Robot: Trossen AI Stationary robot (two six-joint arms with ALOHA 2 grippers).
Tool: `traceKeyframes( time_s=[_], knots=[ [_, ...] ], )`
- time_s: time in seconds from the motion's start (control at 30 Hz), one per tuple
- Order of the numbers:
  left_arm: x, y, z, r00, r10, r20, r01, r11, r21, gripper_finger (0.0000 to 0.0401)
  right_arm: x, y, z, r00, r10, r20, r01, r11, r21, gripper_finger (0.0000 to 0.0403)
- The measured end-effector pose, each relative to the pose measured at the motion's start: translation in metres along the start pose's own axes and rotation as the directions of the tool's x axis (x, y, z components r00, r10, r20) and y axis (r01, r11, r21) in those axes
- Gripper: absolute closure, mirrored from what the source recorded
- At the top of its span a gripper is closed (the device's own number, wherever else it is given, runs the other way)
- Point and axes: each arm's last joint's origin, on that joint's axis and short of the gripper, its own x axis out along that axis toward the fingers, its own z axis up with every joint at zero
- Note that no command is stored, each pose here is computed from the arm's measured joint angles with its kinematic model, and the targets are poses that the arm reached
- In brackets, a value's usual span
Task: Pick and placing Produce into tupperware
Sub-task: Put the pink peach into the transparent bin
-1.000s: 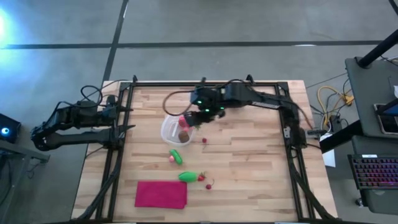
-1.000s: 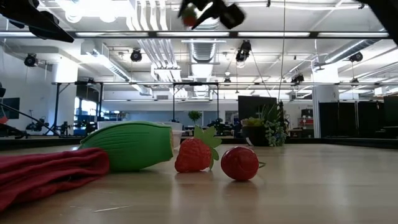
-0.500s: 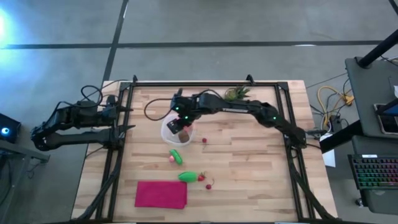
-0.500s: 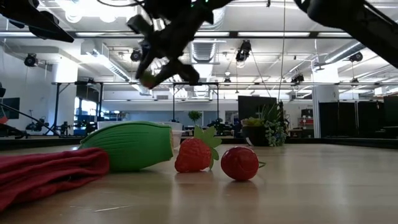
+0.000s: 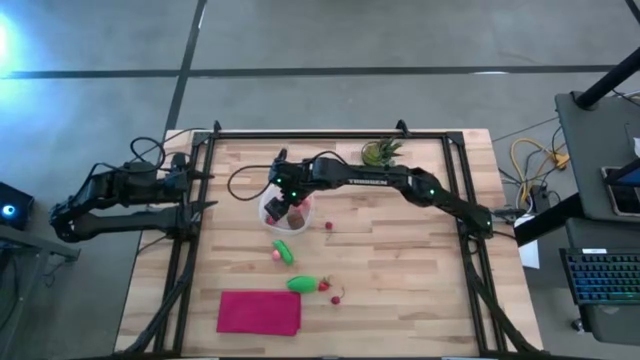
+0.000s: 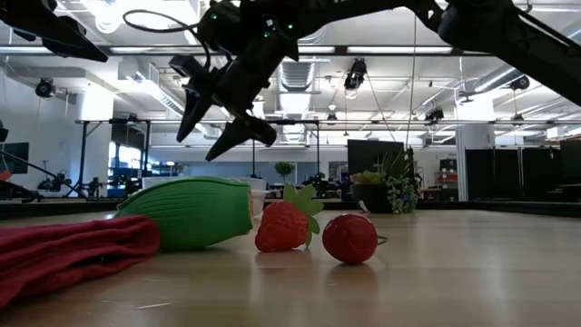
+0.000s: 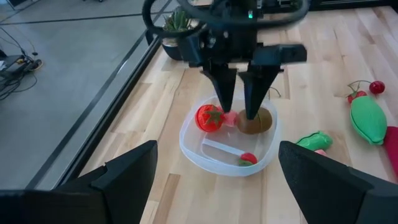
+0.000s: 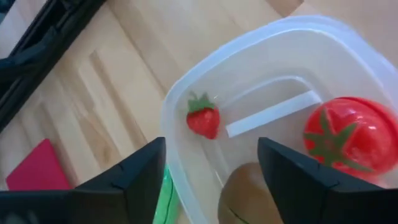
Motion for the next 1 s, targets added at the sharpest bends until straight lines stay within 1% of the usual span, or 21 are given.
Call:
traceKeyframes(
  time_s=[0.03, 0.1, 0.17, 0.23, 0.3, 0.4, 0.43, 0.47, 0.53, 0.57, 0.63, 0.73, 0.77, 0.87, 0.93, 0.97, 1.0],
  knots=[
    [0.0, 0.0, 0.0, 1.0, 0.0, 0.0, 0.0, 1.0, 0.0, 0.0082, -0.006, 0.001, 0.001, 1.0, -0.001, -0.002, 0.001, 1.0, -0.014, 0.0148],
    [0.0, 0.0, 0.0, 1.0, 0.0, 0.0, 0.0, 1.0, 0.0, 0.0082, -0.03, 0.005, 0.002, 1.0, -0.01, -0.007, 0.01, 0.998, -0.058, 0.0141],
    [0.0, 0.0, 0.0, 1.0, 0.0, 0.0, 0.0, 1.0, 0.0, 0.0082, -0.067, 0.011, 0.002, 0.999, -0.031, 0.004, 0.032, 0.994, -0.105, 0.014],
    [0.0, 0.0, 0.0, 1.0, 0.0, 0.0, 0.0, 1.0, 0.0, 0.0082, -0.104, 0.014, -0.001, 0.998, -0.066, 0.008, 0.067, 0.989, -0.129, 0.0142],
    [0.0, 0.0, 0.0, 1.0, 0.0, 0.0, 0.0, 1.0, 0.0, 0.0082, -0.137, 0.015, -0.007, 0.993, -0.114, 0.011, 0.115, 0.985, -0.131, 0.0147],
    [0.0, 0.0, 0.0, 1.0, -0.002, 0.002, 0.002, 1.0, -0.009, 0.0082, -0.176, 0.016, -0.015, 0.981, -0.186, 0.055, 0.19, 0.976, -0.101, 0.0154],
    [0.0, 0.0, 0.0, 1.0, -0.013, 0.004, 0.013, 0.998, -0.061, 0.0082, -0.188, 0.017, -0.017, 0.979, -0.191, 0.068, 0.196, 0.977, -0.083, 0.0156],
    [0.0, -0.001, 0.001, 0.999, -0.038, 0.008, 0.039, 0.988, -0.152, 0.0082, -0.199, 0.017, -0.02, 0.979, -0.189, 0.071, 0.193, 0.979, -0.063, 0.0157],
    [0.0, -0.002, 0.004, 0.995, -0.087, 0.042, 0.096, 0.936, -0.339, 0.0082, -0.214, 0.016, -0.025, 0.98, -0.193, 0.058, 0.194, 0.981, -0.029, 0.016],
    [0.0, -0.002, 0.007, 0.994, -0.088, 0.07, 0.108, 0.908, -0.405, 0.0082, -0.216, 0.016, -0.029, 0.979, -0.203, 0.035, 0.204, 0.979, -0.027, 0.016],
    [0.0, -0.001, 0.012, 0.991, -0.064, 0.116, 0.112, 0.874, -0.473, 0.0082, -0.213, 0.017, -0.036, 0.97, -0.243, -0.019, 0.242, 0.97, -0.04, 0.016],
    [-0.001, 0.0, 0.019, 0.979, -0.067, 0.195, 0.155, 0.863, -0.482, 0.0082, -0.205, 0.017, -0.046, 0.951, -0.292, -0.1, 0.288, 0.956, -0.057, 0.0161],
    [-0.001, 0.0, 0.021, 0.974, -0.069, 0.216, 0.17, 0.851, -0.497, 0.0082, -0.204, 0.018, -0.049, 0.946, -0.302, -0.117, 0.298, 0.953, -0.057, 0.0161],
    [-0.003, 0.0, 0.025, 0.964, -0.07, 0.257, 0.213, 0.781, -0.587, 0.0082, -0.201, 0.018, -0.054, 0.932, -0.331, -0.145, 0.32, 0.943, -0.095, 0.0161],
    [-0.002, -0.001, 0.025, 0.96, -0.108, 0.258, 0.248, 0.757, -0.605, 0.0082, -0.196, 0.019, -0.057, 0.926, -0.344, -0.154, 0.325, 0.936, -0.138, 0.0162],
    [0.0, -0.002, 0.026, 0.96, -0.126, 0.251, 0.26, 0.736, -0.626, 0.0082, -0.194, 0.02, -0.059, 0.923, -0.352, -0.154, 0.328, 0.93, -0.165, 0.0163],
    [0.002, -0.002, 0.027, 0.963, -0.129, 0.236, 0.257, 0.703, -0.664, 0.0082, -0.193, 0.021, -0.06, 0.921, -0.358, -0.156, 0.327, 0.925, -0.192, 0.0164]
  ],
)
